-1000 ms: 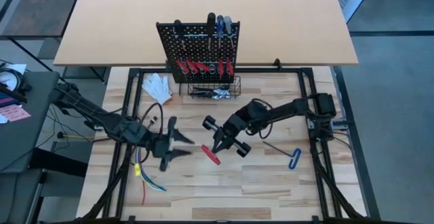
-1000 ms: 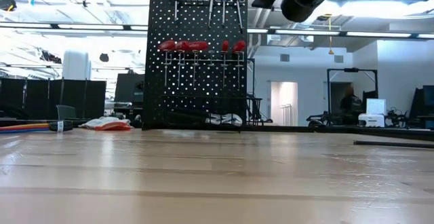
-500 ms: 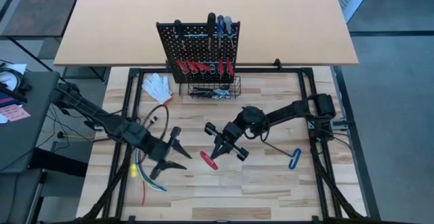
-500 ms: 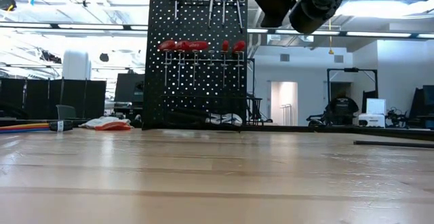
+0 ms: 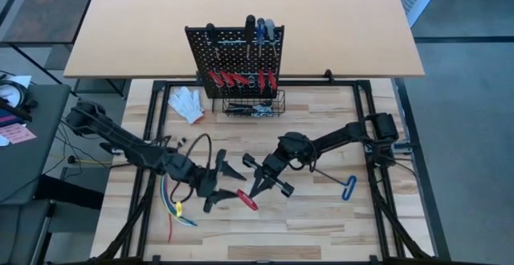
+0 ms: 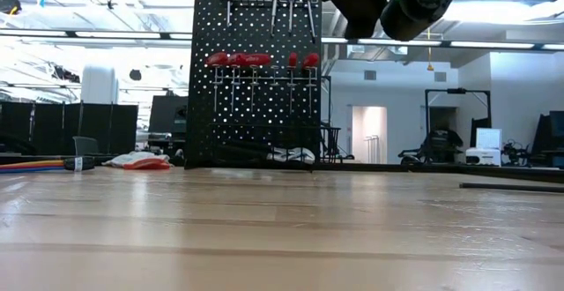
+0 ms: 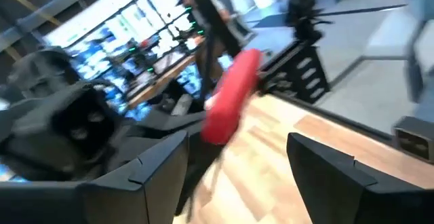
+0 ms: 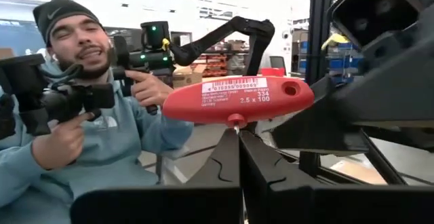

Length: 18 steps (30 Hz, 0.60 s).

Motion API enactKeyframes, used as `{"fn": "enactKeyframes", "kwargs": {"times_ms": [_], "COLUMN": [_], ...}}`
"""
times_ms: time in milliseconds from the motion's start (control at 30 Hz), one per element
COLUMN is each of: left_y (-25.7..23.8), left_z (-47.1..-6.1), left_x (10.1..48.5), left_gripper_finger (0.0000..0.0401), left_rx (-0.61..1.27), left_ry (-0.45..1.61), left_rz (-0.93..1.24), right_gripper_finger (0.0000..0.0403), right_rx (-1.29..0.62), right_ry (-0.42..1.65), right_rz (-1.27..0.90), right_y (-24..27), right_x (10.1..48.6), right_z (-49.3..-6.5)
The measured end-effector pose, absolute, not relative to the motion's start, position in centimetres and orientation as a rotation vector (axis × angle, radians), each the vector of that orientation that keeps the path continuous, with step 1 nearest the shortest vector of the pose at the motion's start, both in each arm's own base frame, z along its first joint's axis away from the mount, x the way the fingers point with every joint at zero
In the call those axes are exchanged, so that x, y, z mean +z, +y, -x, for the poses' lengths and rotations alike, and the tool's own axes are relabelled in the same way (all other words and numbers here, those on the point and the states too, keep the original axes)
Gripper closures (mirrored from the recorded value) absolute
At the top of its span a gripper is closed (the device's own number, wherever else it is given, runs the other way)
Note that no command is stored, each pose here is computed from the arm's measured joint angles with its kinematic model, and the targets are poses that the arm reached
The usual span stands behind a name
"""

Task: Hang tools onto peg board
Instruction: Hang the red allen wrench on the black pegboard

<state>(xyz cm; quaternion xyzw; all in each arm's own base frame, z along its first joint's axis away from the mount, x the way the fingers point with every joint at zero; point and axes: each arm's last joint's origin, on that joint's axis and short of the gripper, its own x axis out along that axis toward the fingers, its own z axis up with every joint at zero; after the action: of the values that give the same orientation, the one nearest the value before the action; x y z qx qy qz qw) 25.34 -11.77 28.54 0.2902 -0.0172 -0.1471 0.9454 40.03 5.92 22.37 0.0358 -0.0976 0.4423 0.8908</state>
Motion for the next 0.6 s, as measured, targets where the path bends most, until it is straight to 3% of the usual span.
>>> {"fn": "enactKeyframes", "kwargs": {"times_ms": [433,600], "left_y": [-11.6,-11.5], "left_z": [-25.4,-25.5], "left_x": [29.4,29.3], "left_gripper_finger": [0.0155,0.0179], "left_rx": [-0.308,-0.304], "left_ry": [-0.120,-0.111], "left_rz": [-0.508,-0.500], "right_gripper_finger": [0.0403,0.0403], "right_rx": [0.837,0.836], "right_ry": [-0.225,-0.226], "right_rz": [-0.071,-0.070], "right_y": [5.5,5.5], "right_x": [22.5,22.5], "right_z": [-40.2,-40.2]}}
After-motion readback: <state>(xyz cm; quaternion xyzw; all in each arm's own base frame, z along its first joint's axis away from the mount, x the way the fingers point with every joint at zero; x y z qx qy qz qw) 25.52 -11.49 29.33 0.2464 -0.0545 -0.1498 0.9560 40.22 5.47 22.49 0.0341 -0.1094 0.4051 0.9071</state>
